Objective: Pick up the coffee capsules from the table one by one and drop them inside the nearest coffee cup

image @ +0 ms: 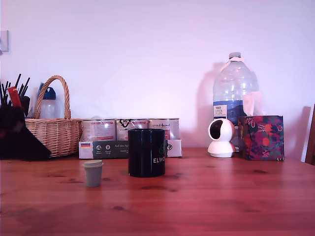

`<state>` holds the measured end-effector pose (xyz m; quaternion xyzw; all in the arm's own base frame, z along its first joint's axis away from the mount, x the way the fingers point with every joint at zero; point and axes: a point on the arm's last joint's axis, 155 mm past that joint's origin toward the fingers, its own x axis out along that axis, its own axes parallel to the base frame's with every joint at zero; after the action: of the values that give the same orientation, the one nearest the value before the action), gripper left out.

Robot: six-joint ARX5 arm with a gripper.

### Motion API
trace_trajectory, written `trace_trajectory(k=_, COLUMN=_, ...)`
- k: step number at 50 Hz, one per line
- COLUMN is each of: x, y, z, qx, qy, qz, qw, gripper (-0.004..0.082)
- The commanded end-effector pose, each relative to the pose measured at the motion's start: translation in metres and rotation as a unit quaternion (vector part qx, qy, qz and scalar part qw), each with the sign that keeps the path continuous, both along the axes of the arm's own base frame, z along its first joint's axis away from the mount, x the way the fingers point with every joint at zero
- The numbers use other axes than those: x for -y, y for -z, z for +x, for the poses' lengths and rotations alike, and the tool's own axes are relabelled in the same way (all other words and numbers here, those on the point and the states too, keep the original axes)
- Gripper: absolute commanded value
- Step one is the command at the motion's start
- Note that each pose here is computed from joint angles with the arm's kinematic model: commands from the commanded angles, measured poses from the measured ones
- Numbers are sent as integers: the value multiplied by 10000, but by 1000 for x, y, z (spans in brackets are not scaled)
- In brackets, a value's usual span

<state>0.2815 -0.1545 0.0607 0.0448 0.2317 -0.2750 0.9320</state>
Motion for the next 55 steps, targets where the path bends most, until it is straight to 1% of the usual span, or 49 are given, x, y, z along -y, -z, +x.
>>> trace_trajectory(k=1, x=-1, y=6, z=-1, qx=2, qy=10, qz=25, qw=10000, gripper=677)
trace_trajectory(k=8, x=2, y=8, z=6, qx=153, qy=56, qz=67, qw=9998, gripper=677)
trace_trajectory(k=14, x=4, y=16, z=11, qx=156, qy=64, qz=78, qw=9998, gripper=677)
trace_trajectory(k=29, x=11, y=20, z=24, qx=456, qy=108, qz=-7, qw=9989, gripper=677)
trace_trajectory(k=36, x=14, y=24, z=27, qx=470, qy=150, qz=-41, qw=9988, gripper=677)
trace_trajectory(k=43, x=20, y=23, z=37, qx=503, qy=180, qz=-87, qw=9985, gripper=677)
trace_trajectory(k=55, x=29, y=35, z=52, qx=360, qy=242, qz=-60, qw=9990, gripper=677)
